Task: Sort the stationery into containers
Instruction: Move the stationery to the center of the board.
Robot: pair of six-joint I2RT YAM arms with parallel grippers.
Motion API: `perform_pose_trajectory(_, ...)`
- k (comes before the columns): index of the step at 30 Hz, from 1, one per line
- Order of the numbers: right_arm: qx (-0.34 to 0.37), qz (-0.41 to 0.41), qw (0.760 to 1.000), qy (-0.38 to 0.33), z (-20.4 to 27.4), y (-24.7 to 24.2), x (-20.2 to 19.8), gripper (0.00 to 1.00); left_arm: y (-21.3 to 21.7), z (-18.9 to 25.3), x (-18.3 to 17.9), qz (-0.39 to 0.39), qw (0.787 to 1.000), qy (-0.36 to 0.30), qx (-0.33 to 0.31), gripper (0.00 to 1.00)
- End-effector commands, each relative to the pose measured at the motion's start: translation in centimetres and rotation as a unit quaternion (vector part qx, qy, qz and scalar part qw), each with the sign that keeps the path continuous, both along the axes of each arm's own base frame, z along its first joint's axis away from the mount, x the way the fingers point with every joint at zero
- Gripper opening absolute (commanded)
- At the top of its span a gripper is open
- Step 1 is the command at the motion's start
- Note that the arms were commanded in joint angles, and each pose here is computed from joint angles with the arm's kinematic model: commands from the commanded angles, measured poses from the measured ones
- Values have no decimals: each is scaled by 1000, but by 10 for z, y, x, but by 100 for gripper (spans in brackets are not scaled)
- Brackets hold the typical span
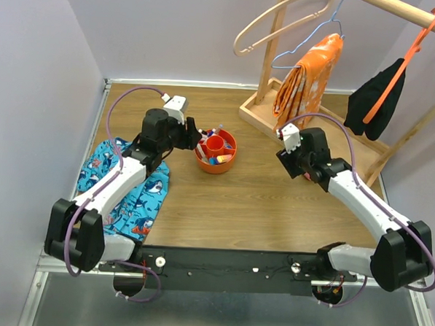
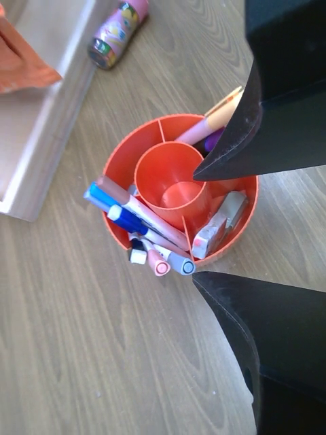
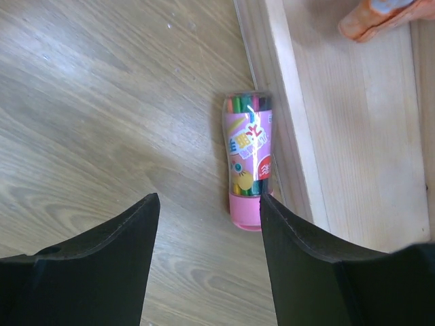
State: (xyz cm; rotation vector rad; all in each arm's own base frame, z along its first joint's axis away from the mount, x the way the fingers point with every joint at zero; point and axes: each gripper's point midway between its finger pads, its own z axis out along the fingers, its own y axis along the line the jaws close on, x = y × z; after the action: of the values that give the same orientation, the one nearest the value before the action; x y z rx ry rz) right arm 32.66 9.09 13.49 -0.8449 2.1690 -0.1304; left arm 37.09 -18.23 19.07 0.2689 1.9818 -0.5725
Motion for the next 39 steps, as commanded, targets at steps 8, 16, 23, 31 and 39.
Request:
perform_pose_trajectory(8, -63, -51, 995, 64, -42, -40, 22, 68, 11, 39, -20, -11, 999, -26, -30, 67)
perform_pose_trajectory(16, -44, -26, 994, 100, -62, -31, 30, 67, 28, 39, -22, 11, 999, -23, -44, 67)
perform_pose_trajectory(23, -39, 5, 990, 137, -84, -24, 21, 67, 35, 37, -21, 20, 998, -20, -50, 67)
perform_pose_trajectory(31, -49, 1, 994, 98, -65, -28, 30, 64, 36, 38, -21, 17, 998, -18, -55, 67)
perform_pose_trajectory(39, -81, -5, 992, 97, -76, -41, 30, 64, 32, 39, -18, 12, 998, -15, -64, 67)
